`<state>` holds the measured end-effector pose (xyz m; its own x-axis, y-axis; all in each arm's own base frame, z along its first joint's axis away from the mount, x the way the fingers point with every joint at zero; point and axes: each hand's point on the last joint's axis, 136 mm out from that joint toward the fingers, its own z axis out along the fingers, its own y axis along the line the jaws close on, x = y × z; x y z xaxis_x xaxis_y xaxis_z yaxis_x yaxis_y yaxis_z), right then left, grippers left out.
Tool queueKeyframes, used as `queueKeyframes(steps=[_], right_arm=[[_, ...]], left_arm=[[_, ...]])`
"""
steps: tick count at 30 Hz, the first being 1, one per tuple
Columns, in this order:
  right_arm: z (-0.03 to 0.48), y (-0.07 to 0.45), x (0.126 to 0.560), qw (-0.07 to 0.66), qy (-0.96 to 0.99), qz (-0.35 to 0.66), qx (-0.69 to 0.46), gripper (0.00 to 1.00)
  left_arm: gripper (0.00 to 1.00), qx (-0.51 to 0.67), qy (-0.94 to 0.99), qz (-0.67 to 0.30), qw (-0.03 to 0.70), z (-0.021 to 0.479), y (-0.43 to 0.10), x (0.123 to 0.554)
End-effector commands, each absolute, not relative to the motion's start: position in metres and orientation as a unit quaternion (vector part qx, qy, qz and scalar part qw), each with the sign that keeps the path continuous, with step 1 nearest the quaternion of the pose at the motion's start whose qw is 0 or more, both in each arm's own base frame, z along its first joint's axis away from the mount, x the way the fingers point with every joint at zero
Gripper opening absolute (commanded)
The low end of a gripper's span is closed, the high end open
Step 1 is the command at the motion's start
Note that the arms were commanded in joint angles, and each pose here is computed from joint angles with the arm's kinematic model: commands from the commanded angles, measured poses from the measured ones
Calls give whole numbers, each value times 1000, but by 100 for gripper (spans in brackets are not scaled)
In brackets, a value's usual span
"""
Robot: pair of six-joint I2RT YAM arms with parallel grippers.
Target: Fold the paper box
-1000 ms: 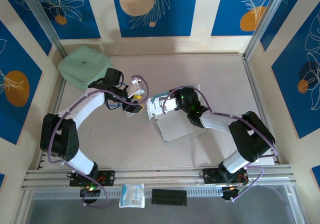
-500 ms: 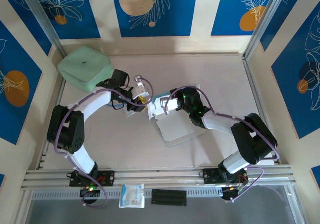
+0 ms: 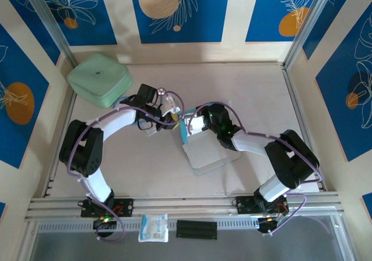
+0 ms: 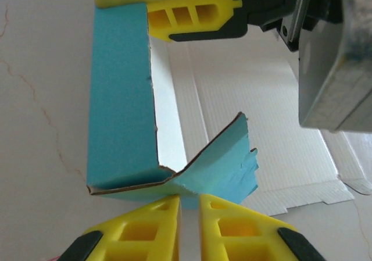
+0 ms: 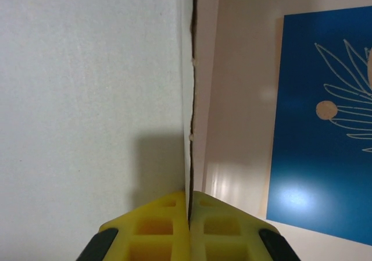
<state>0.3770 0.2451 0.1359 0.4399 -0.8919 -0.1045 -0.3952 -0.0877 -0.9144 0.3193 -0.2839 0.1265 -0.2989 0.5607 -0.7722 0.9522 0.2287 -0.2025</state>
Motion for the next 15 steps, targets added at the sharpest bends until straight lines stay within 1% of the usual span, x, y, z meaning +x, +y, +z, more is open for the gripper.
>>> queueKeyframes(steps=[1, 3, 5, 9, 15], right_arm=[[149, 256, 381, 514, 464, -257, -674, 3], [149, 257, 381, 515, 467, -257, -672, 3], [148, 257, 380, 514, 467, -258, -671, 3], [146, 254, 377, 512, 468, -264, -670, 3], [147, 252, 370, 514, 459, -269, -673, 3]], left_arm=[[15, 495, 738, -349, 297, 126, -298, 321], [15, 493, 748, -332, 297, 120, -298, 323], [22, 486, 759, -318, 294, 113, -297, 324], [29, 458, 769, -335, 294, 113, -299, 320], [31, 401, 783, -365, 304, 110, -304, 322]])
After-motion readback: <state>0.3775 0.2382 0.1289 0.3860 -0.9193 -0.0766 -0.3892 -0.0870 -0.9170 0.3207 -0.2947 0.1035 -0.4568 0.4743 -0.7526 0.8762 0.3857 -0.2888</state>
